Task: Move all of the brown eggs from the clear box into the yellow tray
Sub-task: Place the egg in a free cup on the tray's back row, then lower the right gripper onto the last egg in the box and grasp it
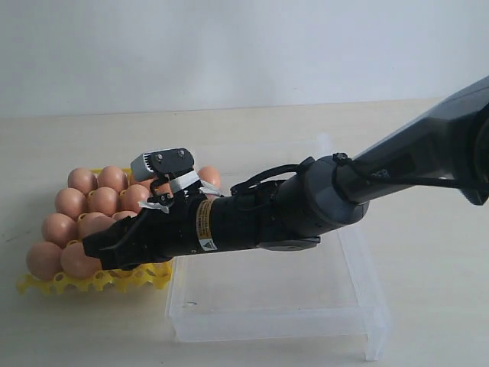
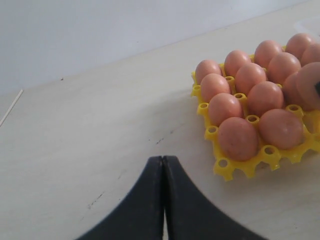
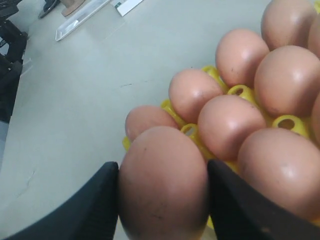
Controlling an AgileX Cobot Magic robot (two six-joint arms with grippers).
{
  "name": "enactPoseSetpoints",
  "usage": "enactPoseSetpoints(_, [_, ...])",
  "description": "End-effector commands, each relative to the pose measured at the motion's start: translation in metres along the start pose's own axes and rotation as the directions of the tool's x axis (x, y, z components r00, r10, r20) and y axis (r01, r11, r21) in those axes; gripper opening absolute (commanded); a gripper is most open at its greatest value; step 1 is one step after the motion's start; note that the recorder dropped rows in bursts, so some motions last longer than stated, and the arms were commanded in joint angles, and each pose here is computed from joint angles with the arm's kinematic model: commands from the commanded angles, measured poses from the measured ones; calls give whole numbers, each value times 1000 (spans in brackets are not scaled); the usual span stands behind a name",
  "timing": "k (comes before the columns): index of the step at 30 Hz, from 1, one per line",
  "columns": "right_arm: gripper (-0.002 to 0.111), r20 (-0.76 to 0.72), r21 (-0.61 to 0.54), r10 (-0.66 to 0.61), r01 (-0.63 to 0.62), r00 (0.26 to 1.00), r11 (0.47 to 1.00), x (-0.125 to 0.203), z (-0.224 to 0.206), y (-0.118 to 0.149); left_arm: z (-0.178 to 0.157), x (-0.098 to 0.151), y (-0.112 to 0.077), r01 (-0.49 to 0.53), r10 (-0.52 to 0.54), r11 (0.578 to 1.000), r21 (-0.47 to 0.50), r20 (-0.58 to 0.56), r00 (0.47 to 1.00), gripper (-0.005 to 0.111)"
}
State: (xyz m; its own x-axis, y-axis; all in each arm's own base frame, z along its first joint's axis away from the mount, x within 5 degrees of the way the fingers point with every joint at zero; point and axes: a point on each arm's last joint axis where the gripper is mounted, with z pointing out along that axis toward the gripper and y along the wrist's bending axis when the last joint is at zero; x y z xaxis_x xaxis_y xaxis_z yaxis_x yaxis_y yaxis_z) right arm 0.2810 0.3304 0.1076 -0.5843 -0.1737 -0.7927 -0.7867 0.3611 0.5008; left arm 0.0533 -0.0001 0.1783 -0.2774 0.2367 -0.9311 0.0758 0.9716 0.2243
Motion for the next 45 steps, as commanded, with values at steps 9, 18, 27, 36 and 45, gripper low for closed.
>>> enactPoseSetpoints(9, [62,-2,53,50,-50,999,997,-6,-2,-1,-1,-2,0,5,-5,1000,-2,18,1000,0])
enactPoseSetpoints(18, [57,112,339,57,-92,992,936,-77,-53,23,-1,-2,0,5,-5,1000,-2,18,1000,0])
enactPoseSetpoints(27, [54,-349,652,134,137,927,746,-95,-101,16,-1,-2,0,5,-5,1000,-2,18,1000,0])
enactPoseSetpoints(36, [56,-326,664,250,32,912,747,-107,-74,-43,-1,-2,0,5,-5,1000,-2,18,1000,0])
enactPoseSetpoints(45, [56,-49,693,517,-344,855,634,-120,-39,-91,-1,-2,0,5,-5,1000,-2,18,1000,0])
